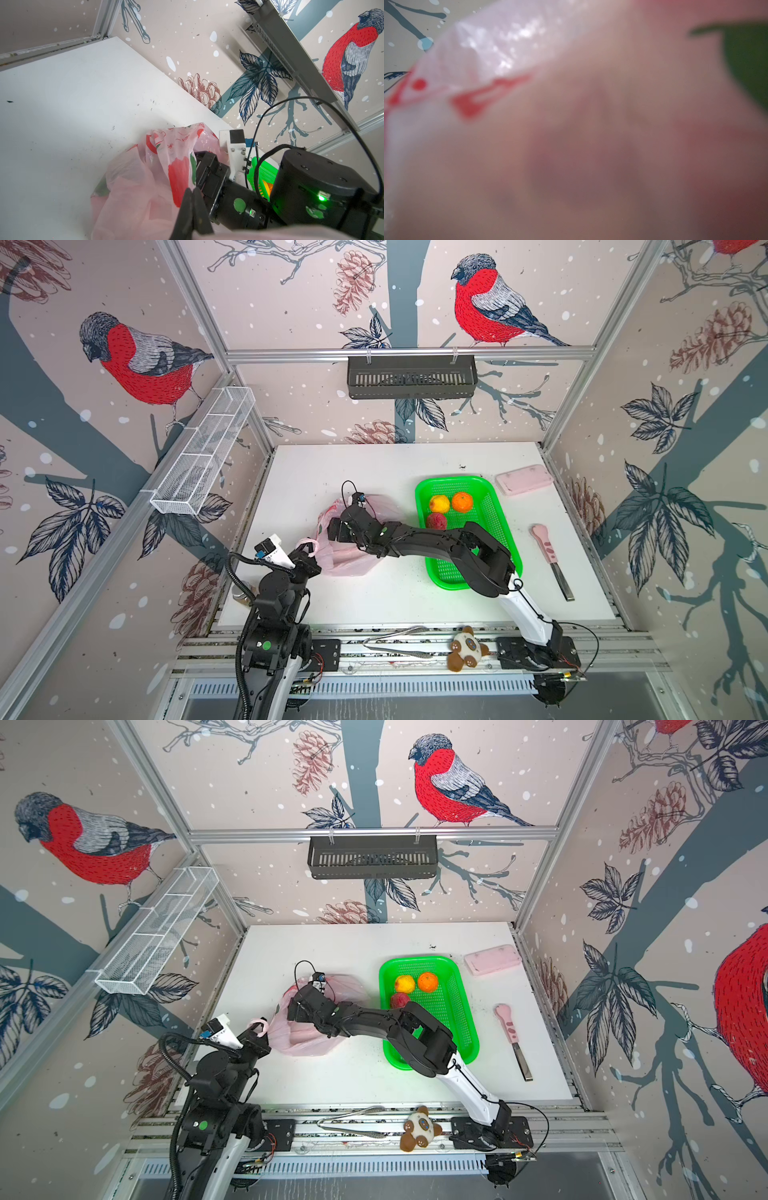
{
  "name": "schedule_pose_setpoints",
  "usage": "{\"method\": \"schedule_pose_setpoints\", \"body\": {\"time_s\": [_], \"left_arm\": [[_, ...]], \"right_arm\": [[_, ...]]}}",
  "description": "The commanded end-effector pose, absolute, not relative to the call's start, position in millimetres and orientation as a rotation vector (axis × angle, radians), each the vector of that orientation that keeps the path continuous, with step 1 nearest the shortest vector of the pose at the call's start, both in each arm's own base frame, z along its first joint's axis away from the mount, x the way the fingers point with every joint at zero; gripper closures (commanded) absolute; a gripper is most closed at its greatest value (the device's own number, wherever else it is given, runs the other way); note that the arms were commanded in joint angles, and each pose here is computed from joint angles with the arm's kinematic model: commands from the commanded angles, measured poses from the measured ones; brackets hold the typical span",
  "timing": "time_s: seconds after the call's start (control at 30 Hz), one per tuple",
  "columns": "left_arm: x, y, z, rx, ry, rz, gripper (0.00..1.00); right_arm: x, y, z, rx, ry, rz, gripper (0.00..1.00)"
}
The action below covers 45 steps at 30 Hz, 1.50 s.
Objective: Untie the knot of the plastic bag and take out the fruit
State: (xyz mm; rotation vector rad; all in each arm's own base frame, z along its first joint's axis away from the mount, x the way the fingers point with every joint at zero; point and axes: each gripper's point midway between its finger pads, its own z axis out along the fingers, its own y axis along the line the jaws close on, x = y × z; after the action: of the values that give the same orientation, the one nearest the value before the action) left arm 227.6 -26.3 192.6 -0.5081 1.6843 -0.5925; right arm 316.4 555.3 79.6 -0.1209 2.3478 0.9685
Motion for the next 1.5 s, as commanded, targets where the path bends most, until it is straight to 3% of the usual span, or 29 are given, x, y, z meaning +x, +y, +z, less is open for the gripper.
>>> {"method": "schedule_pose_setpoints", "body": {"time_s": [0.0, 0.63, 1.33, 1.47], "left_arm": [[228.2, -33.7, 201.4, -0.476, 1.657, -0.646, 1.00], [226.3, -58.2, 202.1, -0.394, 1.690, -0.787, 1.00], [226.3, -56.4, 203.1, -0.384, 1.663, -0.775, 1.00], [226.3, -57.0, 202.3, -0.383, 1.666, -0.778, 1.00]], "right_arm": [[320.8, 561.0, 86.4, -0.055, 2.316, 1.052, 0.08], [331.7, 562.5, 84.2, 0.184, 2.273, 1.184, 0.08], [288.3, 557.9, 93.5, 0.139, 2.338, 1.215, 0.12], [285.5, 549.8, 102.1, 0.113, 2.325, 1.116, 0.14]]}}
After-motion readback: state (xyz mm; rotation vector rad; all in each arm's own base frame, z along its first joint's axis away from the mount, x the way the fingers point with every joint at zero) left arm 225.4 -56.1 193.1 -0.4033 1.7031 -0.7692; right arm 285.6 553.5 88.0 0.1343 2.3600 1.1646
